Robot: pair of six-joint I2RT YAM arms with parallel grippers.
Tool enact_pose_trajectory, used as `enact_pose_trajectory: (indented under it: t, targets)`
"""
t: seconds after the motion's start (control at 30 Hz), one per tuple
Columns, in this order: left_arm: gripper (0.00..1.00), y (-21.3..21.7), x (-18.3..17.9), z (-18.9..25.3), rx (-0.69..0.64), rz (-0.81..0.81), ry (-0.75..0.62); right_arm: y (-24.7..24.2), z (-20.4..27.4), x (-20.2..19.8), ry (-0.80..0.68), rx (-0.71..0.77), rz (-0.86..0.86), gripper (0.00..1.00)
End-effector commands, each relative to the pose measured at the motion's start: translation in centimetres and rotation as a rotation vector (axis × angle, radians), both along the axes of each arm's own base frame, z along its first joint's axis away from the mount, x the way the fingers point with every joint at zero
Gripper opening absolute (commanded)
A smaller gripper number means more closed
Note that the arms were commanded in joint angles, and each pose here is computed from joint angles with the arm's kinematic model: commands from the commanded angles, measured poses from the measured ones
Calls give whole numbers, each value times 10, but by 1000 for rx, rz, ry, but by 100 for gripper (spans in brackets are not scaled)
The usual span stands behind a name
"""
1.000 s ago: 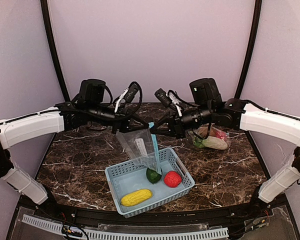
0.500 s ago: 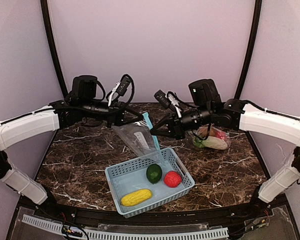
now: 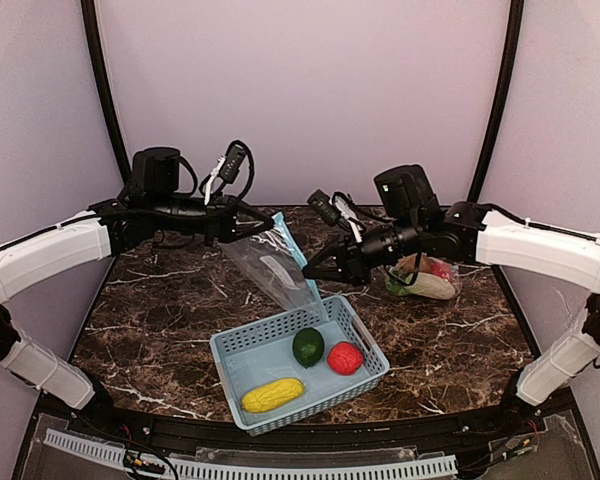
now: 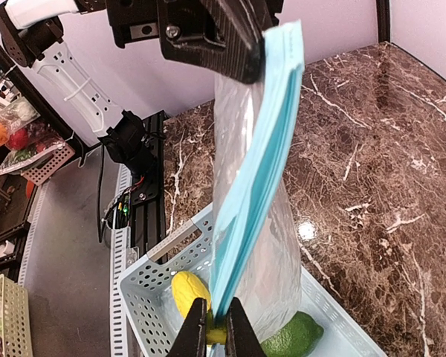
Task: Place the food in the zip-top bag and seal the zipper
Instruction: Unzip the zipper from the zipper food storage bag.
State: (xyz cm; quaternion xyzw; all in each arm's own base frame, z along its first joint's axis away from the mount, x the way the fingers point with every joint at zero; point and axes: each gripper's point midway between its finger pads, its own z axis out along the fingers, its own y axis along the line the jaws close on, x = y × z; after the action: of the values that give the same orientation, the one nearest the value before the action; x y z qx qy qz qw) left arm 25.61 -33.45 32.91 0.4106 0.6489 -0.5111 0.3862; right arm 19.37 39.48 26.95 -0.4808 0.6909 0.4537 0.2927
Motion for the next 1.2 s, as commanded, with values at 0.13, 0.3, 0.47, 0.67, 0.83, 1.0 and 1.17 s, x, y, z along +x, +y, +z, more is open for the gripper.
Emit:
enact_pose_trajectory:
  t: [0.13, 0.3, 0.47, 0.67, 0.83, 1.0, 1.17]
  targets:
    - [1, 24, 14, 29, -55, 100, -84, -6, -35, -12, 96, -100, 7, 8]
    - [1, 30, 19, 31, -62, 122, -85, -7, -40, -13, 105, -108, 7, 8]
    - [1, 36, 24, 33, -68, 144, -90, -8, -46, -16, 121, -120, 7, 8]
    - [1, 42, 29, 34, -76, 167, -91, -10, -54, -19, 138, -137, 3, 8]
    - [1, 46, 33, 34, -81, 180, -89, -11, -59, -21, 150, -148, 2, 8]
    - [1, 48, 36, 33, -83, 188, -86, -13, -61, -22, 154, -151, 1, 9]
    - [1, 47, 34, 32, -87, 164, -78, -13, -56, -22, 147, -139, -5, 11]
